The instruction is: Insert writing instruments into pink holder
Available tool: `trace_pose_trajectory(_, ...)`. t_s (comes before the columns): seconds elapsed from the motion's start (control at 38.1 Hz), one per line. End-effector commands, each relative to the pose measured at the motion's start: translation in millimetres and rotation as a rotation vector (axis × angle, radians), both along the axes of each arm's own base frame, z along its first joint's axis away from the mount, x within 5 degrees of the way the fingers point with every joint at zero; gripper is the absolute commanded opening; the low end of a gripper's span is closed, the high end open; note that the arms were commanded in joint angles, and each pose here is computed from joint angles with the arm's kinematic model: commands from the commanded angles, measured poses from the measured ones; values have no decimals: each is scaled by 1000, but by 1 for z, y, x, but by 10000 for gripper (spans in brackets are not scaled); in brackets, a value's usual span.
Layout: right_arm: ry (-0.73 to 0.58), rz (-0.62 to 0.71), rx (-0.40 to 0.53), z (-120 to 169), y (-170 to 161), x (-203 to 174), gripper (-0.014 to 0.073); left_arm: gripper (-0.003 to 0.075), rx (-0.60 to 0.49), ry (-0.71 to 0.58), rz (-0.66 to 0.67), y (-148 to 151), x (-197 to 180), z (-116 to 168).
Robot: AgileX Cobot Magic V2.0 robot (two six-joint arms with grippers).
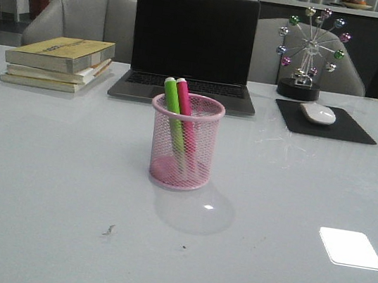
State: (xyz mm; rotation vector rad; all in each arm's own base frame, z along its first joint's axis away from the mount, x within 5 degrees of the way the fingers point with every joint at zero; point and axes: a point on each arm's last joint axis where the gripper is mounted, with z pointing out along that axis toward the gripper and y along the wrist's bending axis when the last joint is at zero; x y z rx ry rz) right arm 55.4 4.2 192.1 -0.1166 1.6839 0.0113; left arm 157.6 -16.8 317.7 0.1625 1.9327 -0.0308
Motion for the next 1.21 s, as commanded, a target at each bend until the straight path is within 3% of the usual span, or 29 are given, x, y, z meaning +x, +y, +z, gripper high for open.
trace_pose_trajectory(0.0, -145, 1, 13, 7, 0, 1, 29, 465, -23, -121, 4, 0, 2, 18)
trace_pose_trajectory(0.32, -71, 1, 16, 1, 0, 1, 29, 465, -23, -121, 4, 0, 2, 18)
trace_pose_trajectory(1.0, -70, 1, 16, 1, 0, 1, 29, 464, -25, -140, 2, 0, -2, 22)
trace_pose_trajectory(1.08, -70, 1, 16, 1, 0, 1, 29, 439, -1, -175, 0, 1, -9, 26)
trace_pose_trajectory(1.18, -70, 1, 16, 1, 0, 1, 29, 348, -9, -241, -6, 2, -27, 34)
